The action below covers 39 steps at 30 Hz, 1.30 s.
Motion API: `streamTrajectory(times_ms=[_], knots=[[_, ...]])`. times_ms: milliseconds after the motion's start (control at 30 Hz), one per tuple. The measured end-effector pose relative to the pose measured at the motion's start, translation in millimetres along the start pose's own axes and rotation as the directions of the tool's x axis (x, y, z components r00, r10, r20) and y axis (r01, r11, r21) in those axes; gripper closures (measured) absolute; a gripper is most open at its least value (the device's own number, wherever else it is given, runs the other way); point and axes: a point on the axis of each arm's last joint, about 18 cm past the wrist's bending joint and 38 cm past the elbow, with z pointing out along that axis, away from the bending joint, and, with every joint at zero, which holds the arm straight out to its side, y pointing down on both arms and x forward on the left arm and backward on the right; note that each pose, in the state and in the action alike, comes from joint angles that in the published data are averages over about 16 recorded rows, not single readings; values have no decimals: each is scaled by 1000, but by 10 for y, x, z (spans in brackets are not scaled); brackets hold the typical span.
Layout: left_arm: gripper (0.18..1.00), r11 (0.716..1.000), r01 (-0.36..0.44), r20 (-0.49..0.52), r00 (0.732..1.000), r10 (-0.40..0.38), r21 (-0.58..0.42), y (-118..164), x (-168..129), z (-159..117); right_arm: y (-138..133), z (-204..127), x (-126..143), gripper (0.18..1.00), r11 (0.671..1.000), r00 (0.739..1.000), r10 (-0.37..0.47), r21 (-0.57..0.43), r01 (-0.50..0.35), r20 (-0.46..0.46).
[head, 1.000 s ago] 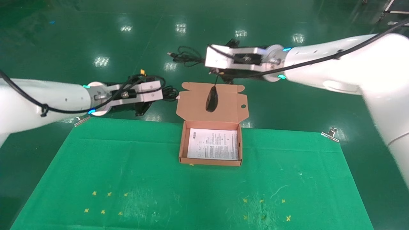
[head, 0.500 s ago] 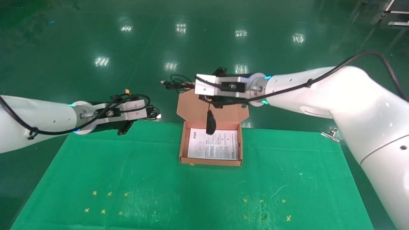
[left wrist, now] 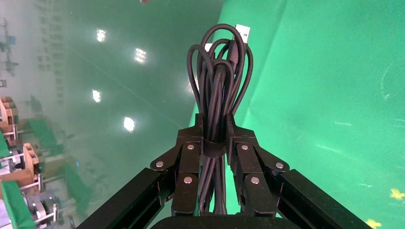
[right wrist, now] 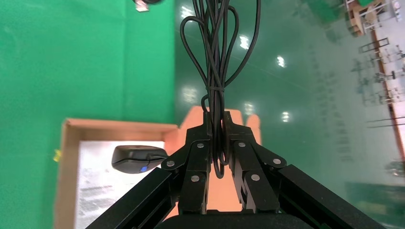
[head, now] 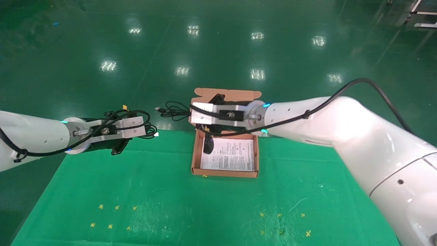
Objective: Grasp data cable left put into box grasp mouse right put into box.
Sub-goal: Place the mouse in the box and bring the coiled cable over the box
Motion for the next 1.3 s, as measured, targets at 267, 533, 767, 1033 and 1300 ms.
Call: streamTrajectory(times_ms=[267, 533, 767, 1033, 1300], knots=[[919, 1000, 1, 2, 1000, -1, -4, -3, 9, -14, 140, 92, -223, 963, 993, 994, 112, -27, -111, 18], [919, 1000, 1, 2, 1000, -1, -4, -4, 11, -16, 450, 114, -417, 963, 963, 967, 253, -104, -249, 23], [920, 1000, 1, 2, 1000, -1, -5, -2, 13, -17, 673, 97, -531, 963, 937, 950, 311, -174, -302, 27], [920, 1000, -1, 0, 1000, 1, -4, -7, 20, -14, 774, 67, -561, 955, 931, 950, 312, -212, -299, 30], [920, 1000, -6, -14, 1000, 6, 28, -127, 100, 80, 807, 14, -546, 916, 930, 949, 314, -208, -302, 26]])
